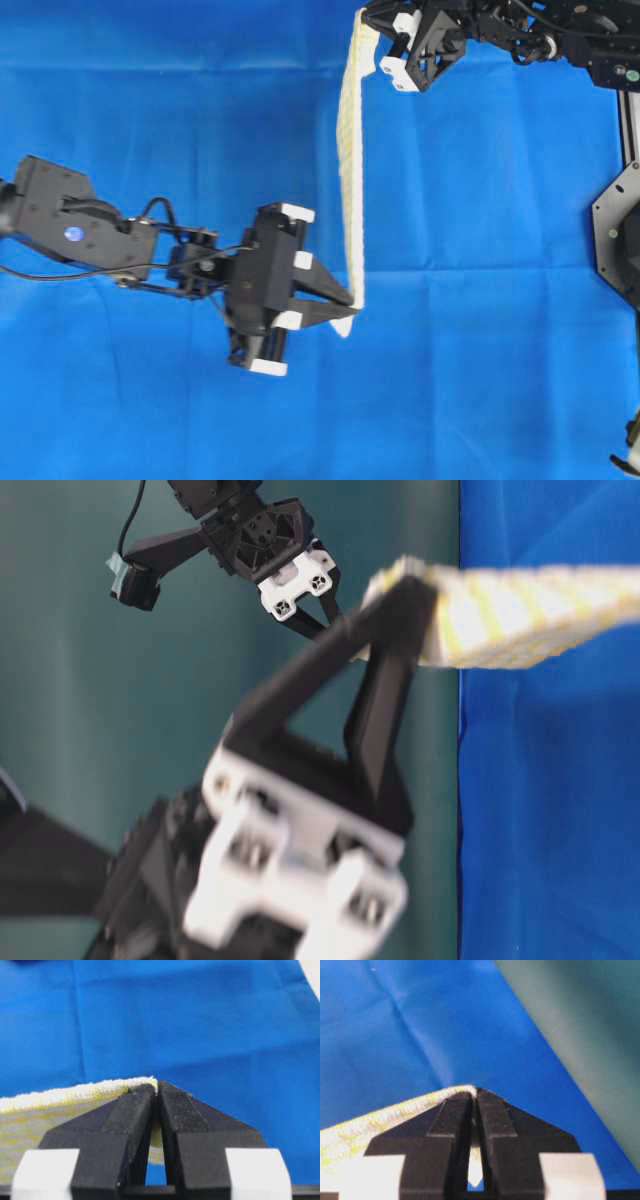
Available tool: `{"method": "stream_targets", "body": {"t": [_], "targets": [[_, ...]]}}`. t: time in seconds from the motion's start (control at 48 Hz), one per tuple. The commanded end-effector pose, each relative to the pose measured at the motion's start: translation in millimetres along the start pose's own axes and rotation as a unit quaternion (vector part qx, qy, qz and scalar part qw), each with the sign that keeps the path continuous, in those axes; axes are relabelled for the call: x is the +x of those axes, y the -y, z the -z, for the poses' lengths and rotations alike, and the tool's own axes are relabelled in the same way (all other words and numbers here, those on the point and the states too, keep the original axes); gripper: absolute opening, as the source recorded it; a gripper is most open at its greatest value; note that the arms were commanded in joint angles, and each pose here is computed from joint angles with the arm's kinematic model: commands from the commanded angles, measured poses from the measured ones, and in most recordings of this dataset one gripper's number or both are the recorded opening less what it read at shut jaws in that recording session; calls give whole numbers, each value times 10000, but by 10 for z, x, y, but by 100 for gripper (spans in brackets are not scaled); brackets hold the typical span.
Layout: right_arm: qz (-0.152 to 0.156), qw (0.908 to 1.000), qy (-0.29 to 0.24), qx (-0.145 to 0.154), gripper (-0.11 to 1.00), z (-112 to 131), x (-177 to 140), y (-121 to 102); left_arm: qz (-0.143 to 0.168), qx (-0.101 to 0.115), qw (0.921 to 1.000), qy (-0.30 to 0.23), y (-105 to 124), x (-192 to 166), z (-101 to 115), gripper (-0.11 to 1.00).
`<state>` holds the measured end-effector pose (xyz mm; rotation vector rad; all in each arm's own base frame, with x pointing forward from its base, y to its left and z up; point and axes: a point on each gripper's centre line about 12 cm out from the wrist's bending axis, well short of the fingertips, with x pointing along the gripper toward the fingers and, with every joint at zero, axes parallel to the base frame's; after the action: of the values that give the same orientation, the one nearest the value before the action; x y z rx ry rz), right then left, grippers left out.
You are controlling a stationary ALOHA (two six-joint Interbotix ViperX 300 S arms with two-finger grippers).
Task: Fold the yellow towel.
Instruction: 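Lay the towel strip down vertically and open both grippers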
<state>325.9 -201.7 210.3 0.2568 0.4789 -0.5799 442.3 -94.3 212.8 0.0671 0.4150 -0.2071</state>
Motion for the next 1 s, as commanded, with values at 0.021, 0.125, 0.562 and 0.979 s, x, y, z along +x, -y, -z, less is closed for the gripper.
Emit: {"method": "stream_targets", "body": {"t": [0.021, 0.125, 0.562, 0.979], "targets": [[280, 9991, 299, 141, 2, -194, -26, 246, 211, 179, 9989, 368, 216, 27, -300, 2], [280, 9991, 299, 141, 2, -188, -38, 246, 225, 184, 9988, 383, 233, 69, -322, 2], [545, 9977, 276, 301, 2, -28, -299, 463, 14, 472, 9966, 677, 63, 515, -451, 2], [469, 9984, -105, 283, 2, 82, -95, 417, -107, 348, 9970, 676, -30, 709, 36, 2]]}}
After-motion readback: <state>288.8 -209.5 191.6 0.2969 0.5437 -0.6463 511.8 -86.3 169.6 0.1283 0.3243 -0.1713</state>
